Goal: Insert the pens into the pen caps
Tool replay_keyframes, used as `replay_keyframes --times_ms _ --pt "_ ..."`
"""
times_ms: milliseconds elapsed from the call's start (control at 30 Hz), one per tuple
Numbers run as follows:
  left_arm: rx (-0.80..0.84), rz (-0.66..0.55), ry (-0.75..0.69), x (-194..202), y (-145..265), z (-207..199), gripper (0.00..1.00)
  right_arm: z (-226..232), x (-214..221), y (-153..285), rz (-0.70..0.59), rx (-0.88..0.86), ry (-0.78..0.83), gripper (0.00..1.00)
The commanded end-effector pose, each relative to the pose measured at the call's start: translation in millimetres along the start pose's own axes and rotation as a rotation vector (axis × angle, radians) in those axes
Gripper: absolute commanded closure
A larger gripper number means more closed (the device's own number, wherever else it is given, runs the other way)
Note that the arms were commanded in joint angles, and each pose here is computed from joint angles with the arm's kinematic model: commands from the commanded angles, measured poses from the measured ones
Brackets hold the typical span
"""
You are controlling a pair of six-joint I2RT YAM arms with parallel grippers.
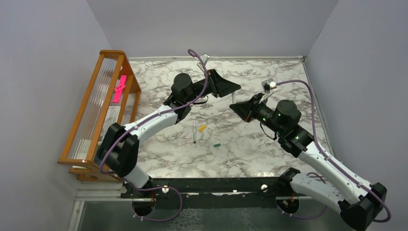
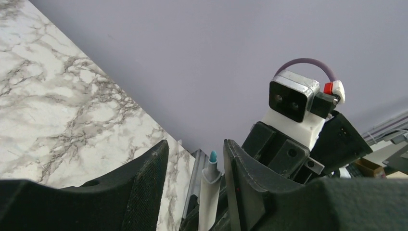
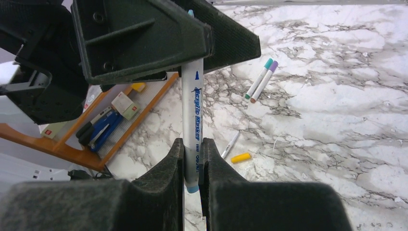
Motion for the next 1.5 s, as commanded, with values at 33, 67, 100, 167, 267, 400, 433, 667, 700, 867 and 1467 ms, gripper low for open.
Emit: replay_keyframes --times_ms 33,67,100,167,267,400,433,667,700,867,1467 --pt "0.137 -0.013 -0.059 -5.5 12.6 -24.2 0.52 18.1 -19.7 1.5 -0.060 -0.080 -0.007 0.99" --pt "0.148 -0.011 -0.064 -5.3 13.7 -26.0 0.53 18.7 -19.9 0.7 -0.060 -0.085 -0.011 0.99" --pt "0.159 -0.009 -0.067 -5.2 14.9 -27.3 0.54 19.5 -20.2 0.1 -0.060 -0.092 -0.015 0.99" --pt "0.190 0.000 -0.073 -4.3 16.1 -30.6 0.58 21.4 -21.7 -1.1 -0.060 -0.103 -0.022 0.99" --pt "0.227 0.015 -0.082 -1.6 18.1 -34.3 0.63 24.2 -25.8 -0.8 -0.078 -0.112 -0.027 0.99" --pt "0.259 0.012 -0.102 -1.7 21.9 -40.0 0.66 26.7 -30.3 -1.0 -0.090 -0.112 -0.026 0.99" --pt "0.267 0.013 -0.105 -1.7 22.3 -41.4 0.66 26.9 -30.8 -1.2 -0.091 -0.110 -0.029 0.99" --pt "0.306 0.022 -0.123 0.1 24.3 -47.1 0.72 29.2 -32.4 -2.2 -0.098 -0.122 -0.051 0.99" --pt "0.308 0.023 -0.122 0.4 24.5 -47.3 0.73 29.7 -32.6 -2.1 -0.097 -0.124 -0.055 0.99" --pt "0.313 0.027 -0.114 2.5 25.2 -46.6 0.86 30.6 -33.1 -0.3 -0.106 -0.127 -0.069 0.99" --pt "0.315 0.004 -0.063 6.1 24.6 -44.1 0.90 27.7 -23.8 1.7 -0.132 -0.159 -0.129 0.99"
Point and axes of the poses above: each gripper's point midway between its finger pads, its own y axis back along the fingers, its own z axis along the line the jaws close on, x = y × z, the point moved 10 cm from there along y, back along the fingers, and after that the axes turned 8 degrees about -y, right-handed, at the moved point
